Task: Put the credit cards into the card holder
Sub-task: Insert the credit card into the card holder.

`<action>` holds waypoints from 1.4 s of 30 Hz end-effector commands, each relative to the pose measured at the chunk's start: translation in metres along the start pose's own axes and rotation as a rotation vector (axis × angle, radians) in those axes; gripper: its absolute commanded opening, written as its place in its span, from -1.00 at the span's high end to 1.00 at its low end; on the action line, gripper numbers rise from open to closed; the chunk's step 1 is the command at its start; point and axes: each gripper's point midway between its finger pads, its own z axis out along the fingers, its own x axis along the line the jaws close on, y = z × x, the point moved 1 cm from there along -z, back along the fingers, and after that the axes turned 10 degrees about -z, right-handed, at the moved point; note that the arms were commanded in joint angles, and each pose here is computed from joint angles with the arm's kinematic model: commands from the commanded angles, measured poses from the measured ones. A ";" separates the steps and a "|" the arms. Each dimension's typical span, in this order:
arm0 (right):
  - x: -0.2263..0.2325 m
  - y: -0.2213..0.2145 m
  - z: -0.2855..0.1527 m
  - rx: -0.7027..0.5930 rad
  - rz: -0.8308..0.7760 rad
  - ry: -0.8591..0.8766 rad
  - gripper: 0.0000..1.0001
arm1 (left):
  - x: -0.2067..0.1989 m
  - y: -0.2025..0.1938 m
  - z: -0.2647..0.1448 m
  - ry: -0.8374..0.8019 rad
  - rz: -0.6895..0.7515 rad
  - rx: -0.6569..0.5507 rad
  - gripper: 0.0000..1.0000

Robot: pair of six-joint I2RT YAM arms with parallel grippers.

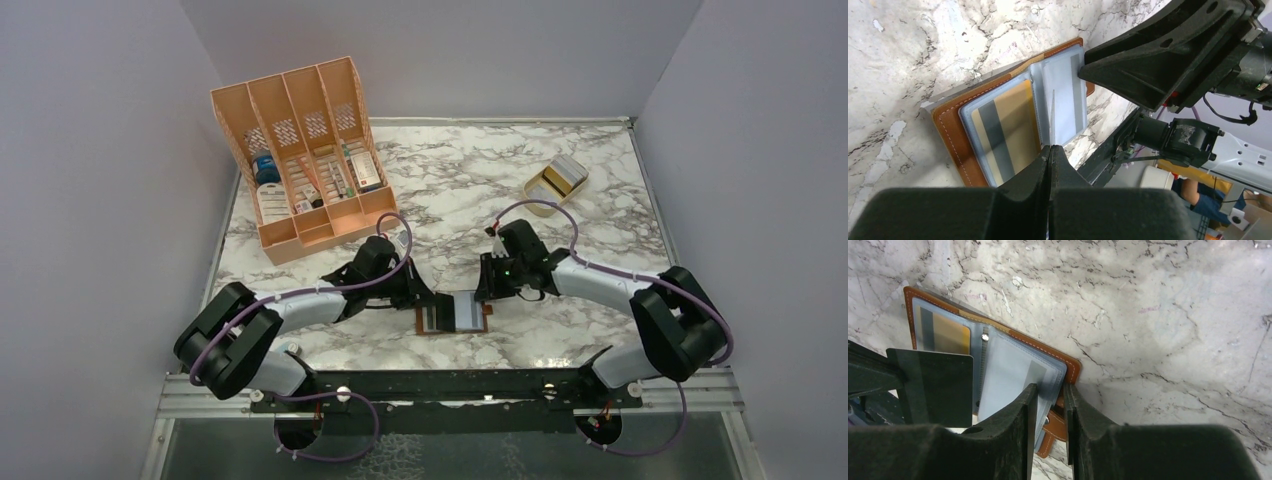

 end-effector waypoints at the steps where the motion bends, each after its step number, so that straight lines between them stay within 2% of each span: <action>1: -0.001 -0.008 -0.007 -0.001 -0.006 -0.020 0.46 | -0.002 -0.003 0.001 -0.023 -0.036 0.029 1.00; 6: 0.003 -0.006 -0.011 -0.015 -0.016 -0.004 0.42 | 0.001 -0.003 0.003 -0.017 -0.035 0.037 1.00; 17: 0.003 -0.011 -0.007 -0.005 -0.014 0.006 0.51 | -0.001 -0.003 0.006 -0.036 -0.005 0.054 1.00; 33: 0.003 -0.011 -0.006 -0.002 -0.030 0.009 0.53 | 0.009 -0.003 0.017 -0.018 0.032 0.112 1.00; 42: 0.003 -0.012 -0.007 -0.007 -0.028 0.009 0.54 | 0.018 0.004 0.023 0.015 0.017 0.089 1.00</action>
